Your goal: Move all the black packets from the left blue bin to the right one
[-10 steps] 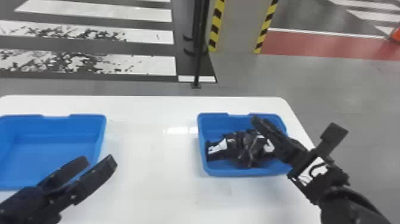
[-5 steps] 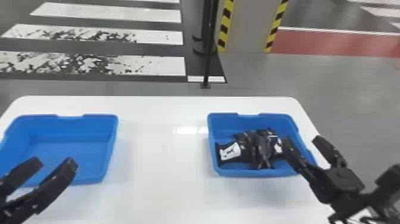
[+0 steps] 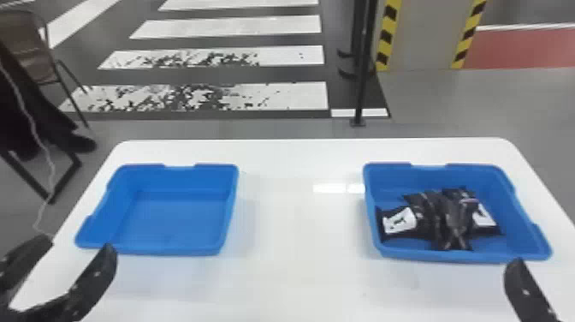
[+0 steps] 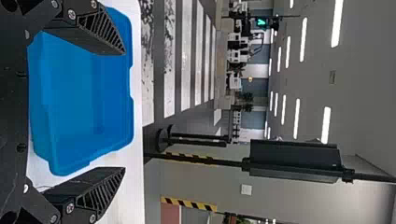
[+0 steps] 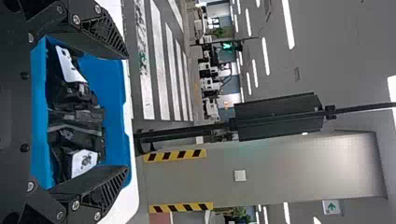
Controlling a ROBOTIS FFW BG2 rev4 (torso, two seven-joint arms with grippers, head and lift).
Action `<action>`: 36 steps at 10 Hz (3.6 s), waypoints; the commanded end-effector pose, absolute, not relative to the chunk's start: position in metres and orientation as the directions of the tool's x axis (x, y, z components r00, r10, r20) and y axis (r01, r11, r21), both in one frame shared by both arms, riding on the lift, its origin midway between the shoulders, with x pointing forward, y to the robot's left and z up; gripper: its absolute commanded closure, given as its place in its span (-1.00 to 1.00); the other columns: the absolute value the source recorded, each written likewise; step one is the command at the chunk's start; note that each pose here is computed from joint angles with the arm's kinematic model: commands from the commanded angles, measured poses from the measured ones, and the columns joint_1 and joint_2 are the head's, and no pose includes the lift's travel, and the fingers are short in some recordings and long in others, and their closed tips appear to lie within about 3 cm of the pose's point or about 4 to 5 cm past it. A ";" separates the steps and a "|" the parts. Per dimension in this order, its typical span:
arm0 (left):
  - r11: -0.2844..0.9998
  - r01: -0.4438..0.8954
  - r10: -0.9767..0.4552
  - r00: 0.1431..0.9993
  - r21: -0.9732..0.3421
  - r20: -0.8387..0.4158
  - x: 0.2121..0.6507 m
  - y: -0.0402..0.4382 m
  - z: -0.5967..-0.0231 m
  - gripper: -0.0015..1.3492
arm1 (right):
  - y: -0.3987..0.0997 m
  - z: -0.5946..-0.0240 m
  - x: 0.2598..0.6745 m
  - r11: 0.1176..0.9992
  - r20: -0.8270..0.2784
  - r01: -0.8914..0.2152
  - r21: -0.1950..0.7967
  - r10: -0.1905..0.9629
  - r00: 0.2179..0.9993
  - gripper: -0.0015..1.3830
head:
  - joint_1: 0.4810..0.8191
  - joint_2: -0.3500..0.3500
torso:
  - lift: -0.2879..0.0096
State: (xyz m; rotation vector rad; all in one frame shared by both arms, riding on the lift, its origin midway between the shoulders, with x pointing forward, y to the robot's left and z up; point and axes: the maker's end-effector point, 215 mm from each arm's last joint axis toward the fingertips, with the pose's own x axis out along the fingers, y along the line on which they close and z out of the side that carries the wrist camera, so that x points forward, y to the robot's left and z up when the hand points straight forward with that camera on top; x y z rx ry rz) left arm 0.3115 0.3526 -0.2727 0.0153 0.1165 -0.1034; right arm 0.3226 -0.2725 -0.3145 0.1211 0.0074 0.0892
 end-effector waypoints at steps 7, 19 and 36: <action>0.995 0.099 -0.100 0.984 -0.017 -0.148 0.327 0.345 -0.300 -0.74 | -0.249 -0.308 0.327 0.980 0.032 -0.132 0.146 0.128 0.991 -0.70 | 0.27 0.50 | 0.01; 0.996 0.084 -0.079 0.984 0.024 -0.162 0.321 0.352 -0.302 -0.74 | -0.236 -0.312 0.330 0.968 0.043 -0.157 0.194 0.152 0.987 -0.70 | 0.27 0.59 | 0.01; 0.996 0.084 -0.081 0.980 0.011 -0.180 0.319 0.351 -0.309 -0.74 | -0.236 -0.314 0.330 0.970 0.035 -0.156 0.184 0.152 0.988 -0.70 | 0.27 0.60 | 0.01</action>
